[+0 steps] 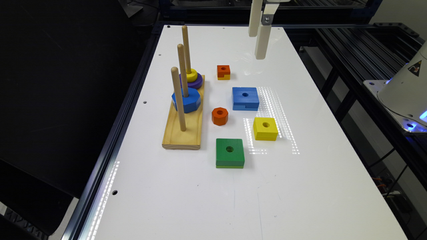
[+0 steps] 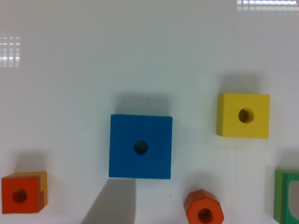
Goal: Pick up blue block.
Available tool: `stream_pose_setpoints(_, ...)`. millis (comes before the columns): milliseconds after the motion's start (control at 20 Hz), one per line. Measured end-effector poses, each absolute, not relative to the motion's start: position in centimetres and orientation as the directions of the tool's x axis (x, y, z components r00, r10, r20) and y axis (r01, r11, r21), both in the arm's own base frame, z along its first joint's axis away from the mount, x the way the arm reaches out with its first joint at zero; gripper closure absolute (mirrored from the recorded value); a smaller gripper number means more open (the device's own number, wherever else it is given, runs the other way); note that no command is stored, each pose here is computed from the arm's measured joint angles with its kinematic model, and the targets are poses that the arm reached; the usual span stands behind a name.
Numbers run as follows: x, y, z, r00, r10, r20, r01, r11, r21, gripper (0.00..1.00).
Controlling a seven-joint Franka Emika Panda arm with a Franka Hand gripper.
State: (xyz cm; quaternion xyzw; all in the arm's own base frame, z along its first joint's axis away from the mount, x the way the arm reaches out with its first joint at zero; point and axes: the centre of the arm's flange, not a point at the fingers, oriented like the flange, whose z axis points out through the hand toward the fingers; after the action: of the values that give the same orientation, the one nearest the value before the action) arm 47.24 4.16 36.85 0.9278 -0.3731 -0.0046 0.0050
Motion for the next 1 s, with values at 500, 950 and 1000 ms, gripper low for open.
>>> stream_pose_setpoints(500, 47.2, 4.2, 36.9, 0.7222, -0.6916, -0.005, -0.6916, -0.7222, 0.013, 0.00)
stream_pose_setpoints(950, 47.0, 0.9, 36.6, 0.7160, -0.6980, -0.005, -0.6978, -0.7160, 0.022, 0.00)
stream_pose_setpoints(1000, 46.9, 0.8, 36.6, 0.7153, -0.6988, -0.006, -0.6986, -0.7152, 0.023, 0.00)
